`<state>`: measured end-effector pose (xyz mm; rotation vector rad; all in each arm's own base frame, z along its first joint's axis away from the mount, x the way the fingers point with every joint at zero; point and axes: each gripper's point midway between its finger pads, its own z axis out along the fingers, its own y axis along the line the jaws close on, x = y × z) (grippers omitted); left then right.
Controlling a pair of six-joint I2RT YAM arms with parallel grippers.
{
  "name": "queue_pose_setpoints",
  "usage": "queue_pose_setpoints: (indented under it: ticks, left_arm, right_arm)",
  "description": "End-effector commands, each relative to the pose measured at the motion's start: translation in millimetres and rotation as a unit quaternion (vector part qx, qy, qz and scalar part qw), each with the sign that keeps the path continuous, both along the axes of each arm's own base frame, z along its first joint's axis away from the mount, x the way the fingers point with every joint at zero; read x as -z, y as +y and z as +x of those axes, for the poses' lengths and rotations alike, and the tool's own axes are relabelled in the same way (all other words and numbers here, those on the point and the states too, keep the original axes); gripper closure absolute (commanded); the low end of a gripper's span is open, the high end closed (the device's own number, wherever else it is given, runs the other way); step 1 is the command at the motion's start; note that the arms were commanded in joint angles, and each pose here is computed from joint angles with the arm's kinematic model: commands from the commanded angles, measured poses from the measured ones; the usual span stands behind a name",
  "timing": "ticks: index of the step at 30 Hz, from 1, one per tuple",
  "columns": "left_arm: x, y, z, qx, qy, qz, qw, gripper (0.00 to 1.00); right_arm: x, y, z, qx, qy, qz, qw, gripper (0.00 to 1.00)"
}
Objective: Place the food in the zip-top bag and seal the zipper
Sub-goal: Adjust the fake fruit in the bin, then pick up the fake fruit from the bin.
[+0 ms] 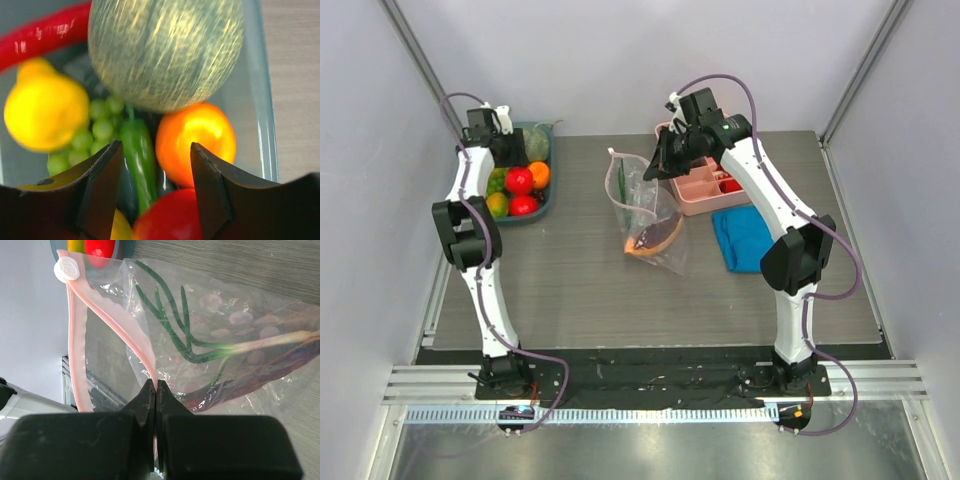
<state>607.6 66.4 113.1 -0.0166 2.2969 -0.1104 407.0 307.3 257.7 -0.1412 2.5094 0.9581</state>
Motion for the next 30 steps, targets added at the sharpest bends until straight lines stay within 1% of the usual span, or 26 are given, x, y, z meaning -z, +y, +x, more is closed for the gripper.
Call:
queue_pose_setpoints:
  ticks: [1, 2, 3, 4, 5, 6, 7, 8, 9, 10, 11, 14, 15, 19, 23, 25, 30]
  left_arm:
    - [-47, 13, -38, 0.001, 0.001, -0.038, 0.999, 0.37]
    - [-66, 12, -38, 0.008, -0.026, -0.04, 0.999, 0.34]
    - [-73, 7, -39, 0.021, -0.034, -0.049, 0.998, 0.31]
    - [-81, 6, -38, 0.024, -0.043, -0.049, 0.998, 0.26]
    - [-93, 1, -38, 0.021, -0.054, -0.064, 0.996, 0.23]
    - [-99, -2, -38, 0.028, -0.06, -0.071, 0.995, 0.21]
    - [-108, -4, -37, 0.03, -0.069, -0.077, 0.994, 0.16]
    - [-116, -7, -39, 0.032, -0.074, -0.086, 0.993, 0.14]
    - [-118, -14, -44, 0.046, -0.065, -0.099, 0.992, 0.13]
    - [-124, -17, -47, 0.049, -0.064, -0.103, 0.991, 0.05]
    - [-129, -19, -52, 0.05, -0.063, -0.106, 0.991, 0.0]
    - [-115, -23, -65, 0.053, -0.039, -0.109, 0.992, 0.0]
    - [-108, -20, -69, 0.05, -0.031, -0.1, 0.993, 0.0]
    - [-82, 3, -69, 0.008, -0.004, -0.052, 0.999, 0.0]
    - [-56, 24, -68, -0.037, 0.021, -0.015, 0.999, 0.0]
    - [-40, 27, -68, -0.034, 0.037, -0.004, 0.999, 0.0]
    - [-17, 31, -72, -0.031, 0.065, 0.027, 0.997, 0.0]
  right_arm:
    - [-26, -3, 1, -0.009, -0.031, 0.027, 0.999, 0.99]
    - [-26, -6, 2, -0.008, -0.031, 0.027, 0.999, 0.99]
    - [-27, -6, 1, -0.009, -0.031, 0.028, 0.999, 0.99]
    - [-26, -7, 0, -0.009, -0.03, 0.028, 0.999, 0.99]
    - [-27, -9, 1, -0.009, -0.03, 0.028, 0.999, 0.99]
    - [-26, -8, 0, -0.01, -0.029, 0.028, 0.999, 0.99]
    - [-28, -9, 0, -0.012, -0.03, 0.03, 0.999, 0.99]
    - [-30, -10, -2, -0.013, -0.032, 0.031, 0.999, 0.99]
    - [-30, -12, -1, -0.013, -0.033, 0.03, 0.999, 0.99]
    - [-30, -12, -2, -0.014, -0.033, 0.03, 0.999, 0.99]
    - [-31, -13, -2, -0.015, -0.033, 0.031, 0.999, 0.99]
    - [-31, -12, -5, -0.023, -0.032, 0.035, 0.999, 0.99]
    - [-35, -13, -6, -0.025, -0.04, 0.038, 0.998, 0.99]
    - [-27, -13, -12, -0.032, -0.031, 0.038, 0.998, 0.99]
    - [-26, -13, -17, -0.04, -0.027, 0.04, 0.998, 0.99]
    - [-24, -14, -18, -0.041, -0.027, 0.038, 0.998, 0.99]
    - [-24, -15, -20, -0.04, -0.028, 0.037, 0.998, 0.99]
